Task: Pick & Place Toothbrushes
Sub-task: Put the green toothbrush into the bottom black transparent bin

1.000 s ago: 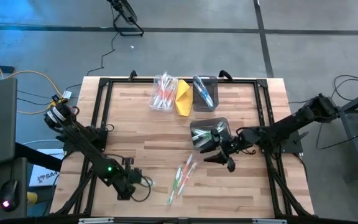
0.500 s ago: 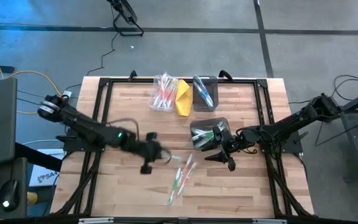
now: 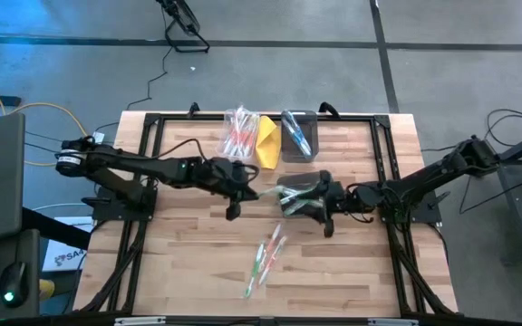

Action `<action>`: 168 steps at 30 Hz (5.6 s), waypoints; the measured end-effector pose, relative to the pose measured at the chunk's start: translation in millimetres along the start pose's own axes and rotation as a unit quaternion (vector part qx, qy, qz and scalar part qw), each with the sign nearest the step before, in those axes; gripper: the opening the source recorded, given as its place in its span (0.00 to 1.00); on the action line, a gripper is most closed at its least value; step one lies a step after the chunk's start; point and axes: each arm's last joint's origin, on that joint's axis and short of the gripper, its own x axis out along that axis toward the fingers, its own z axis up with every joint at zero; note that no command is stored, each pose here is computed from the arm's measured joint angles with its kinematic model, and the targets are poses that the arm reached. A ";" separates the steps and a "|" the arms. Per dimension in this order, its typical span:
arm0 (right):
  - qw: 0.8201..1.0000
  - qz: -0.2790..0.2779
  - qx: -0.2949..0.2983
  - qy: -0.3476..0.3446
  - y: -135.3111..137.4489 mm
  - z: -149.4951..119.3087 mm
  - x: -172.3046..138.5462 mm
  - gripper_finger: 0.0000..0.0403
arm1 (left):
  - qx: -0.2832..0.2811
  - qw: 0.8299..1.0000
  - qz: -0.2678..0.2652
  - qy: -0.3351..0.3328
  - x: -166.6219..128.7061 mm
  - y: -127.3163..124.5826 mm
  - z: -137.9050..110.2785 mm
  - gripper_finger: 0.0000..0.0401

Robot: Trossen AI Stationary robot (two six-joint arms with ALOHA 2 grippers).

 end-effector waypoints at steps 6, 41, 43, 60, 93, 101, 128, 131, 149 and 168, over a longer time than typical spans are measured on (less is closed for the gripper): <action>0.992 -0.123 -0.012 -0.029 -7.3 2.6 -1.5 0.43 | 0.003 0.996 0.035 -0.078 -1.2 2.1 14.2 0.04; 0.991 -0.048 -0.042 -0.114 -67.7 -6.9 48.0 0.66 | 0.023 0.988 0.060 -0.138 -3.9 1.2 25.5 0.04; 0.992 -0.042 -0.045 -0.114 -68.7 -4.6 54.7 0.66 | 0.022 0.989 0.061 -0.136 -3.8 1.3 25.2 0.04; 0.990 -0.031 -0.060 -0.125 -67.6 2.3 73.8 0.34 | 0.019 0.991 0.073 -0.112 -2.6 2.6 20.5 0.04; 0.988 -0.056 -0.052 -0.131 -68.8 3.0 73.5 0.01 | 0.019 0.992 0.084 -0.096 -2.1 3.7 17.4 0.17; 0.989 -0.056 -0.051 -0.129 -68.9 2.5 73.6 0.01 | 0.033 0.990 0.086 -0.104 -2.4 3.5 19.1 0.48; 0.968 -0.246 -0.031 0.031 -32.1 22.3 -6.2 0.01 | 0.043 0.986 0.091 -0.134 -56.0 -6.2 54.4 0.57; 0.961 -0.276 -0.011 0.036 -42.9 5.5 -3.9 0.01 | 0.043 0.988 0.093 -0.119 -53.2 -5.3 50.6 0.57; 0.941 -0.327 0.000 0.089 -72.1 -42.1 2.1 0.13 | 0.019 0.990 0.091 -0.107 -46.6 -4.4 47.9 0.57; 0.935 -0.295 -0.053 0.187 -56.6 -49.3 -17.9 0.65 | 0.020 0.992 0.094 -0.088 -45.9 -3.8 44.2 0.57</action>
